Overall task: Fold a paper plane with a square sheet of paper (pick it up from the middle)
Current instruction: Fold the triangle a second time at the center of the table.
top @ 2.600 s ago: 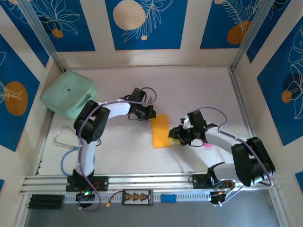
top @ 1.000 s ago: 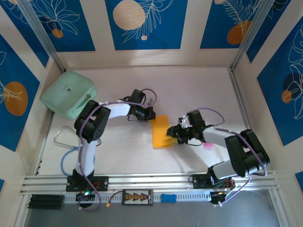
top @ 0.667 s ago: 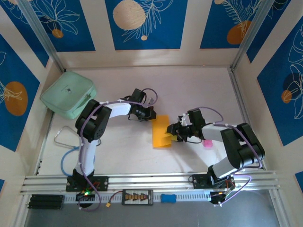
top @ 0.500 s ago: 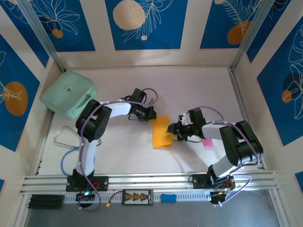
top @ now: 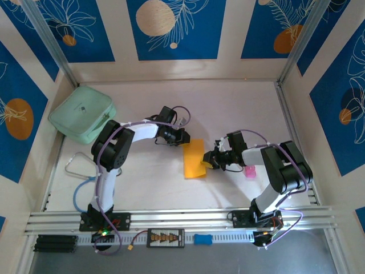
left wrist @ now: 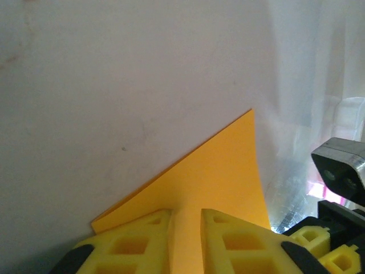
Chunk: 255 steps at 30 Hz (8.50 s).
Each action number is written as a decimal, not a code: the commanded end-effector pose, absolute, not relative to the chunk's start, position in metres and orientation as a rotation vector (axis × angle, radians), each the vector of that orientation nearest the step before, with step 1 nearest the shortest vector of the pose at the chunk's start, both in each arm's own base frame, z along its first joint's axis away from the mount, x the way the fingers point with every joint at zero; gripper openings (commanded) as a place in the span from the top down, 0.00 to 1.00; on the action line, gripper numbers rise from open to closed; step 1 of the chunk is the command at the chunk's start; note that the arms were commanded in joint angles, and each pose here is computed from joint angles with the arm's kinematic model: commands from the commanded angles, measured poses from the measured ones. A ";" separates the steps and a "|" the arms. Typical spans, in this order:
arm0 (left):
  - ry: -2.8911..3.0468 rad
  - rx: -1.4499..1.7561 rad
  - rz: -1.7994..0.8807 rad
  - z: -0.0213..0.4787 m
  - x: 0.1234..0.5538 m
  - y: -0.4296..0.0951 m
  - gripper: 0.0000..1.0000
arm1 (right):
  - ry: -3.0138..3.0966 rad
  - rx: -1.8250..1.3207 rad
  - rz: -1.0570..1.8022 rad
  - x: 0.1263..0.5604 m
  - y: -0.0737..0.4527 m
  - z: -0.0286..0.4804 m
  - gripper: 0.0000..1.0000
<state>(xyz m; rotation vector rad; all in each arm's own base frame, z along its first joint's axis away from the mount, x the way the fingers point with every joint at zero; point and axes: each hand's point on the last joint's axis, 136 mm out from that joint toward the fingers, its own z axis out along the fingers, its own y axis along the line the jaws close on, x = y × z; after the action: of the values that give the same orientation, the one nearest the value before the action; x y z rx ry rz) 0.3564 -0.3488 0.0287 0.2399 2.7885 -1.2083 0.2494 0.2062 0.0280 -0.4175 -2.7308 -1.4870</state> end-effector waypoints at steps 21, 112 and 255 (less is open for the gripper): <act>2.549 0.427 -1.161 0.092 0.313 -0.341 0.70 | -2.789 -0.499 -1.512 0.266 0.206 0.041 0.91; 2.400 0.898 -0.933 0.084 0.227 -0.390 1.00 | -2.886 -0.576 -1.400 0.244 0.172 0.065 0.82; 2.523 0.734 -0.962 0.056 0.254 -0.382 0.96 | -2.898 -0.416 -1.108 0.230 0.205 0.010 0.93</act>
<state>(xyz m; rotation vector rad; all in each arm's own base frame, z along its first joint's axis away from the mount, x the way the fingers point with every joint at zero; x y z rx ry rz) 0.2482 -0.3823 0.0498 0.7420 2.5342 -0.9670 0.2424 0.2073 0.0224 -0.3895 -2.9345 -1.1647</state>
